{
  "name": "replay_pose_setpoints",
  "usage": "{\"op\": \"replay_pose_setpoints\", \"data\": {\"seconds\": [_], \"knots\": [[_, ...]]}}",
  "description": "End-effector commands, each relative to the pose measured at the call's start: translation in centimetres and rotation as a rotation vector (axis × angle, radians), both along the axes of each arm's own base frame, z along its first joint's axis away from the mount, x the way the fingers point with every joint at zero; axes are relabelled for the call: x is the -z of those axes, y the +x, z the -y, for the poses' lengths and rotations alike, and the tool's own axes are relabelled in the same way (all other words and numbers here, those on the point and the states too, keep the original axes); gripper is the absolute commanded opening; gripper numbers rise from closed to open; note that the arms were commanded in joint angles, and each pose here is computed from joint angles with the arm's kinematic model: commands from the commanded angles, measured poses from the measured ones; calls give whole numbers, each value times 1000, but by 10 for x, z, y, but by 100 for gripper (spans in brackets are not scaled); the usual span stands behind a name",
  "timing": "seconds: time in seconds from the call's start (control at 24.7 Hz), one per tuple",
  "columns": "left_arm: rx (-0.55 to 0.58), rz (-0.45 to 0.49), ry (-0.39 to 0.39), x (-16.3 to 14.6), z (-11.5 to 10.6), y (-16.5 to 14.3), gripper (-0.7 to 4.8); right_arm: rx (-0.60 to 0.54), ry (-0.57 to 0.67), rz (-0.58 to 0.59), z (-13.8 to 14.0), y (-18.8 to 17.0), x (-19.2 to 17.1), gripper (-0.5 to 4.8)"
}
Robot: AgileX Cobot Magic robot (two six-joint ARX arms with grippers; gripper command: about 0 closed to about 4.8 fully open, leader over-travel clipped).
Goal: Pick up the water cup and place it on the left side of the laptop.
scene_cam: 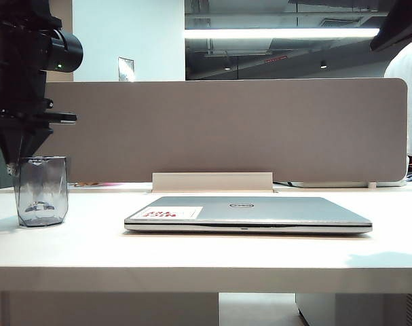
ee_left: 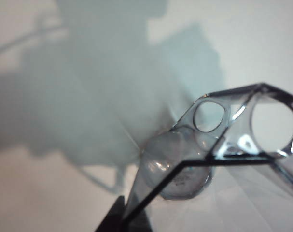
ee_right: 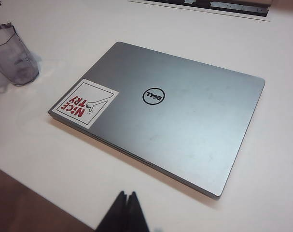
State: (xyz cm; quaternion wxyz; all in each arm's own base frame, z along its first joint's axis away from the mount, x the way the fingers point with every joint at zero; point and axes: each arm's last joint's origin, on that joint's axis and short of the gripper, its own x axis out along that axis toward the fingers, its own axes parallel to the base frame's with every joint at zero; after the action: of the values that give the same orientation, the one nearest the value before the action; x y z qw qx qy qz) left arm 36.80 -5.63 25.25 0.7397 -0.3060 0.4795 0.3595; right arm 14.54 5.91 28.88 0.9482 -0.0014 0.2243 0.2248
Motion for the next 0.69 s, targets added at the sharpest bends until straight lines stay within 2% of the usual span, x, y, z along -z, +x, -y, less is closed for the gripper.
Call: {"op": "replay_pose_setpoints", "data": {"seconds": [0.04, 0.28, 0.32, 0.61, 0.65, 0.69], "knots": [[5, 1, -3, -2, 0, -1, -4, -1, 5, 21, 0, 0, -2, -6], [8, 0, -19, -2, 0, -1, 3, -1, 4, 21, 0, 0, -2, -6], [9, 1, -19, -2, 0, -1, 34, -1, 5, 21, 0, 0, -3, -6], [9, 4, -20, -3, 0, -1, 43, -2, 5, 21, 0, 0, -2, -6], [10, 5, -22, -3, 0, -1, 97, -1, 4, 21, 0, 0, -2, -6], [10, 4, -22, -4, 0, -1, 126, -2, 5, 21, 0, 0, -3, -6]]}}
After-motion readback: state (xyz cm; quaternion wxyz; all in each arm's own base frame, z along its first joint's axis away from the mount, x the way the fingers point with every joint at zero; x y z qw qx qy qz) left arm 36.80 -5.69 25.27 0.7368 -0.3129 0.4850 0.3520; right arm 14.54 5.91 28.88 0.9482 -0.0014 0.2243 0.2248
